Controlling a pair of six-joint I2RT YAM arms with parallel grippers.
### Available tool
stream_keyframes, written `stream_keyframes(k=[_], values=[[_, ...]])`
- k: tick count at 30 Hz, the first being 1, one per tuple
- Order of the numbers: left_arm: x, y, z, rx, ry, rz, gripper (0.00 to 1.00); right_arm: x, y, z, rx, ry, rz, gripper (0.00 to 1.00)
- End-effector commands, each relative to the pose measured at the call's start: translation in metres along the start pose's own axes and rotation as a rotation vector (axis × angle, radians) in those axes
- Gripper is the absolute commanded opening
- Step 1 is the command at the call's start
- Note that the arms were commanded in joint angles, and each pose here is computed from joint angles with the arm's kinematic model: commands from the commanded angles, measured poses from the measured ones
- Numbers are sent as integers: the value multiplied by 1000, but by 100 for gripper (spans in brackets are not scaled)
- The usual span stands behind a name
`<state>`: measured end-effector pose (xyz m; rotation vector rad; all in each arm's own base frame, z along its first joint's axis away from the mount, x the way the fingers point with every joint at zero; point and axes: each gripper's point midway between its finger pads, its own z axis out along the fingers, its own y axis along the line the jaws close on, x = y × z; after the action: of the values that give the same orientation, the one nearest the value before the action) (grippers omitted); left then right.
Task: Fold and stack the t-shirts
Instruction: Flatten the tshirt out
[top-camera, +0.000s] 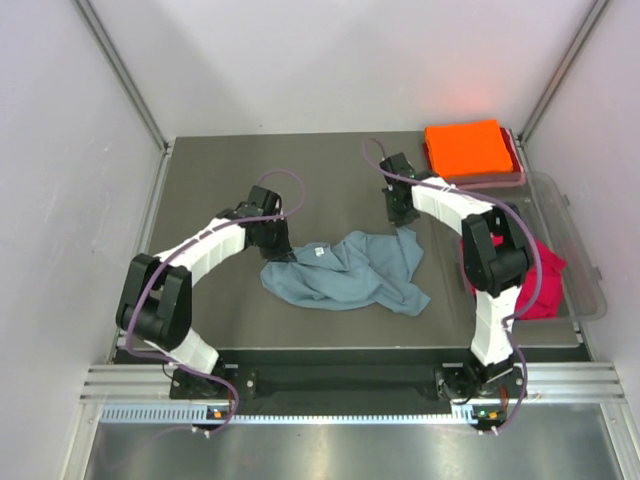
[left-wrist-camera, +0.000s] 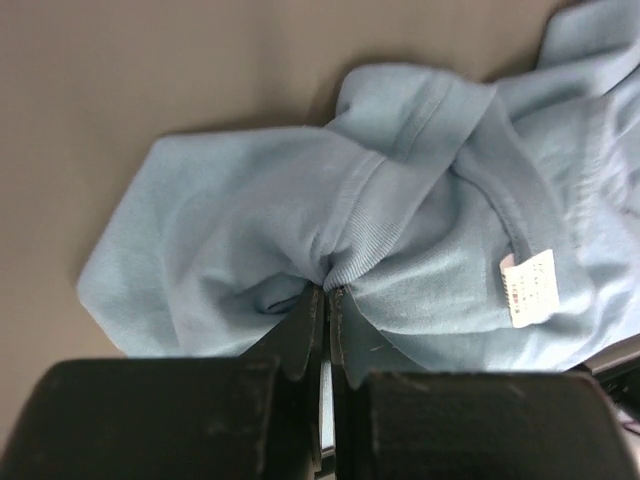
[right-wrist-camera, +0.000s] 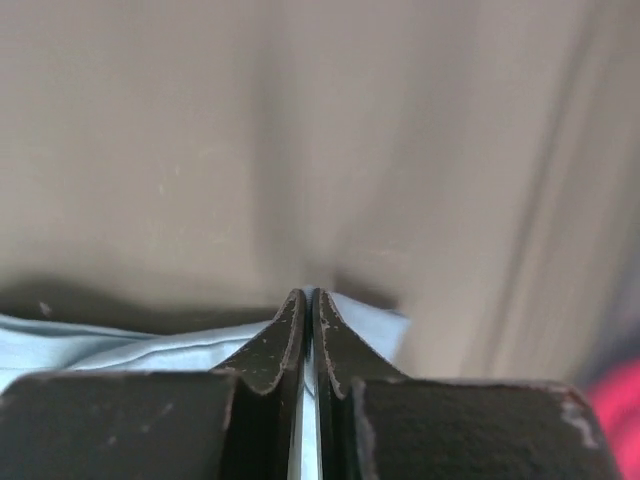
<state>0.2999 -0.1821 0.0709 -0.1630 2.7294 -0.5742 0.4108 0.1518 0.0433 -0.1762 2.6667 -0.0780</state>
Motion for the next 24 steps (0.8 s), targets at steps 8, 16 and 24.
stream_keyframes(k=[8,16,24], values=[[-179,-33,-133,-105,-503,-9,0,-181,-28,-175,46,-466,108,0],[-203,-25,-238,-171,-750,-40,0,-183,-78,-295,109,-713,235,0],[-110,43,-162,-255,-568,-94,0,-65,-48,-245,-129,-609,220,0]])
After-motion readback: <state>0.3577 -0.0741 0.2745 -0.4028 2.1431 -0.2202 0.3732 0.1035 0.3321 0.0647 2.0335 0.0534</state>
